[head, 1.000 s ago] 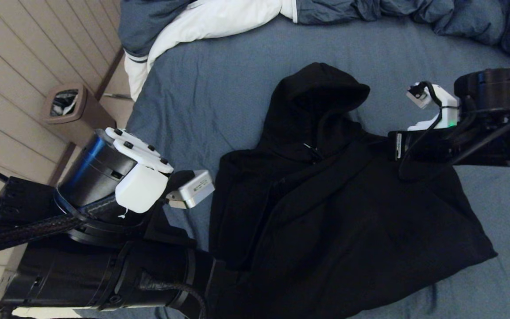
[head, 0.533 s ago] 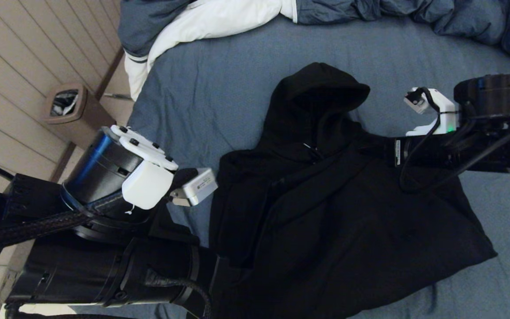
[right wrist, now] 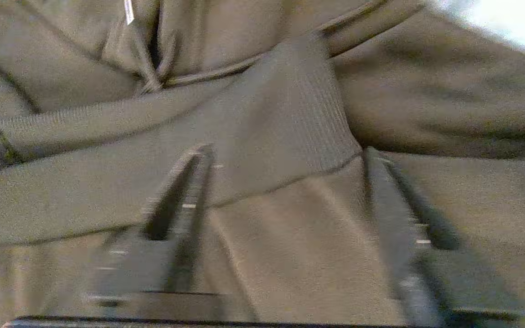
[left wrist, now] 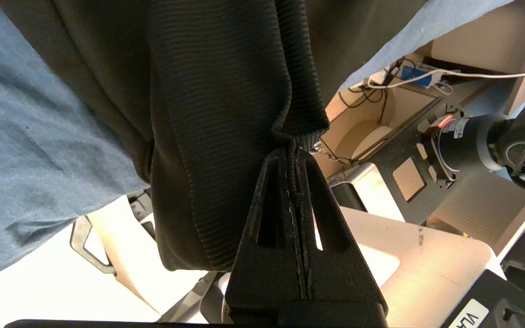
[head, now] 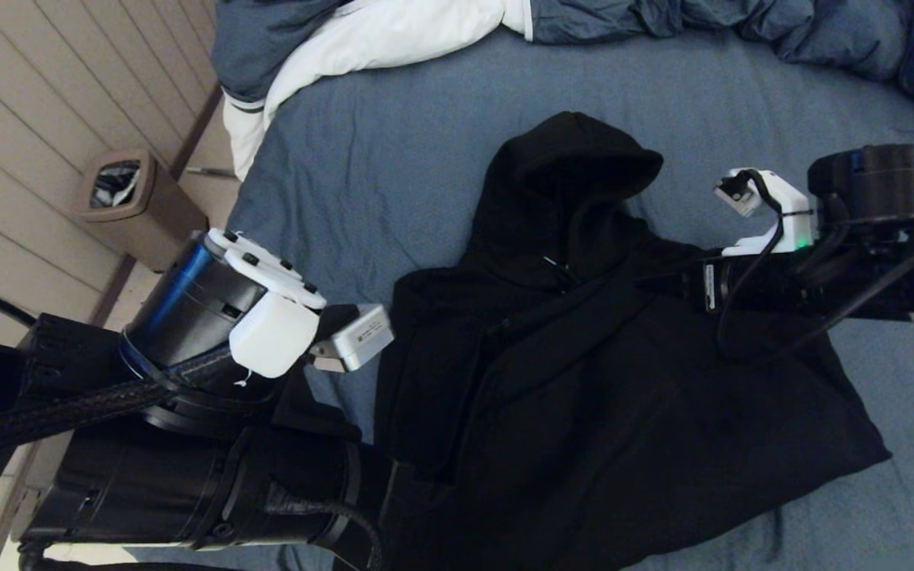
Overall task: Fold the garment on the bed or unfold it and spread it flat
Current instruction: Unfold the black sweatshirt
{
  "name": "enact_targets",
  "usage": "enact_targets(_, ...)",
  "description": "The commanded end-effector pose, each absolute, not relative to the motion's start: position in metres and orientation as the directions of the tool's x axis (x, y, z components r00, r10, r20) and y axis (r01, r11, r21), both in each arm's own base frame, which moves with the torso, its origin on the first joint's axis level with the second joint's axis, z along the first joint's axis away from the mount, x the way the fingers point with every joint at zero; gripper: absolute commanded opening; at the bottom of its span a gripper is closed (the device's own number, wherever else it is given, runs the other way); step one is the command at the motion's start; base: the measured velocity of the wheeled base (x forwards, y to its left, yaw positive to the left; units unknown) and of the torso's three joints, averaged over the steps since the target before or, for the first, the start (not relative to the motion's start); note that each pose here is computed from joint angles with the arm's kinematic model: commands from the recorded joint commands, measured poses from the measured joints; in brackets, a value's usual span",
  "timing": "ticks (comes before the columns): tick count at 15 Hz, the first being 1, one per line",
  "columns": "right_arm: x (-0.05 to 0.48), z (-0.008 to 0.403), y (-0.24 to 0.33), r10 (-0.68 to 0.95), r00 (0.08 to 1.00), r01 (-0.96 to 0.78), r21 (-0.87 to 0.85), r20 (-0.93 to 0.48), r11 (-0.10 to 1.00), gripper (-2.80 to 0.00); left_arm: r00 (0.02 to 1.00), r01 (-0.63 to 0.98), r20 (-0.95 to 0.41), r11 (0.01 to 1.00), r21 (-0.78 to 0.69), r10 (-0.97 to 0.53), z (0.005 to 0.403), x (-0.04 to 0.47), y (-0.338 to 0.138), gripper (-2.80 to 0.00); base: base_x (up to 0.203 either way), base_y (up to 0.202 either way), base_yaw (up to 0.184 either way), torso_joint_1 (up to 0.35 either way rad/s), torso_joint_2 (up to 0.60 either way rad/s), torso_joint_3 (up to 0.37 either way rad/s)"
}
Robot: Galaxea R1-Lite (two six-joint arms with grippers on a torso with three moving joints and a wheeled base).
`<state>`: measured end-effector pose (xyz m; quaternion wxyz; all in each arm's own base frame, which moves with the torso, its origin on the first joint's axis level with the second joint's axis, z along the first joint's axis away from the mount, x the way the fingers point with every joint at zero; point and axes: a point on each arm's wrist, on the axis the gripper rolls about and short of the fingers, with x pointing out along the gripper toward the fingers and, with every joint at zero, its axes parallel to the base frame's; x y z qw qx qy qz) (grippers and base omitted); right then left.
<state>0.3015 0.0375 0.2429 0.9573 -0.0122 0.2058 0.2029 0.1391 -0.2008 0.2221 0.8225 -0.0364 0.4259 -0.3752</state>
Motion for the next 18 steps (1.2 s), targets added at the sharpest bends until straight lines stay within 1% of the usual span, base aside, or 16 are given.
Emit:
enact_targets(1,0.300,0.241,0.041,0.396,0.824,-0.407,0.062,-0.404,0.911,-2.80,0.353,0.580,-0.681,0.721,-0.379,-0.642,0.220,0.140,-0.203,-2.80,0.000,0.000,0.000,0.000,0.00,0.000)
enact_targets(10,0.305,0.233,0.041,0.390,0.817,-0.408,0.052,-0.425,0.911,-2.80,0.356,0.582,-0.677,0.720,-0.378,-0.644,0.218,0.144,-0.207,-2.80,0.000,0.000,0.000,0.000,0.00,0.000)
enact_targets(12,0.303,0.240,0.040,0.391,0.826,-0.407,0.051,-0.405,0.912,-2.80,0.364,0.585,-0.660,0.713,-0.387,-0.657,0.224,0.143,-0.206,-2.80,0.000,0.000,0.000,0.000,0.00,0.000)
enact_targets(15,0.279,0.265,0.037,0.393,0.853,-0.407,0.033,-0.343,0.913,-2.80,0.376,0.588,-0.643,0.708,-0.391,-0.667,0.239,0.135,-0.195,-2.80,0.000,0.000,0.000,0.000,0.00,0.000)
enact_targets(18,0.231,0.292,0.033,0.397,0.860,-0.411,0.027,-0.320,0.911,-2.80,0.379,0.582,-0.643,0.712,-0.393,-0.665,0.253,0.122,-0.176,-2.80,0.000,0.000,0.000,0.000,0.00,0.000)
